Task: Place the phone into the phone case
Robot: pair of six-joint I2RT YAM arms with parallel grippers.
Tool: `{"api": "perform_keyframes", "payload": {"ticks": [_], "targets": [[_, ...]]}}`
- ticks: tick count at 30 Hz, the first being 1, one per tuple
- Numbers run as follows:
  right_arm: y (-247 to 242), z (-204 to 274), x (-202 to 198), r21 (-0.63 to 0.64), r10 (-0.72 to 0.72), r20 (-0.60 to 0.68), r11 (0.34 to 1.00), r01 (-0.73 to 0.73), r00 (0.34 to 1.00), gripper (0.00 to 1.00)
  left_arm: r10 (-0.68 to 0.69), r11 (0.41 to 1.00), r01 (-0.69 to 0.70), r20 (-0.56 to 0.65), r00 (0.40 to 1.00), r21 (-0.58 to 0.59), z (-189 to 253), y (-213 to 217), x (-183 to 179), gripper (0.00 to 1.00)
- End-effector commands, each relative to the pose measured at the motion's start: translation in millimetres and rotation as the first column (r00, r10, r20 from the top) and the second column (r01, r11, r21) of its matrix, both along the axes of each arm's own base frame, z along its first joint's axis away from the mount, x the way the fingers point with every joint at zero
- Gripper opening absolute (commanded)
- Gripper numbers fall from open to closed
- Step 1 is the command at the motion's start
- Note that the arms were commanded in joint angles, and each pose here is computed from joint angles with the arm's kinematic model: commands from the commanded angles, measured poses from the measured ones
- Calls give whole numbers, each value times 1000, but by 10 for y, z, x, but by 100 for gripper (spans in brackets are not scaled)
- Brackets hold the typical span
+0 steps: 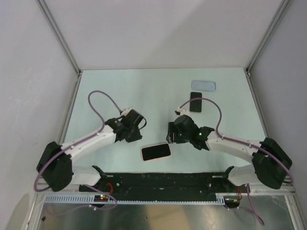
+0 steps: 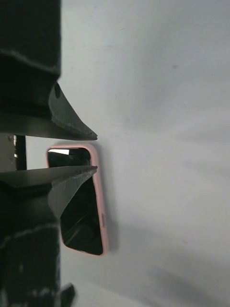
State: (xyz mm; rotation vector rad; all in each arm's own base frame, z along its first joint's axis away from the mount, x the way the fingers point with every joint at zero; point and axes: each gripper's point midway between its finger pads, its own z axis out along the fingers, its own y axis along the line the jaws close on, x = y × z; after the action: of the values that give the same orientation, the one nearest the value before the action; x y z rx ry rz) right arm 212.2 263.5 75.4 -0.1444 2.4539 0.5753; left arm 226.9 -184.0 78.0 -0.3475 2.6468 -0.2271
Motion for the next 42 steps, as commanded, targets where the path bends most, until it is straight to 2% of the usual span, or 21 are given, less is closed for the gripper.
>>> {"api": "perform_keyframes", "payload": {"ticks": [1,6,10,19,25,35,42], "targets": [[177,223,389,-53,33,85,998,-29,996,62,50,998,-51,-13,999,-46,-114,7,-397,29],[308,48,572,-118,53,47,992,-48,997,53,-22,996,17,-52,998,-91,-251,-150,-918,21],[355,-154,591,-149,63,2,987,-62,998,48,-81,994,74,-91,993,-83,-382,-286,-1243,17],[367,-458,376,-211,98,-77,971,-112,992,43,-144,988,135,-110,983,-79,-487,-568,-1263,13],[383,-518,169,-206,128,-110,967,-149,986,42,-112,993,107,-108,988,-50,-581,-534,-1095,11],[261,-606,-128,-153,131,-168,976,-157,977,42,-44,998,45,-35,998,42,-526,-367,-283,10],[128,-501,-203,-123,92,-151,986,-112,984,43,-65,997,66,-24,998,26,-447,-469,70,10]]}}
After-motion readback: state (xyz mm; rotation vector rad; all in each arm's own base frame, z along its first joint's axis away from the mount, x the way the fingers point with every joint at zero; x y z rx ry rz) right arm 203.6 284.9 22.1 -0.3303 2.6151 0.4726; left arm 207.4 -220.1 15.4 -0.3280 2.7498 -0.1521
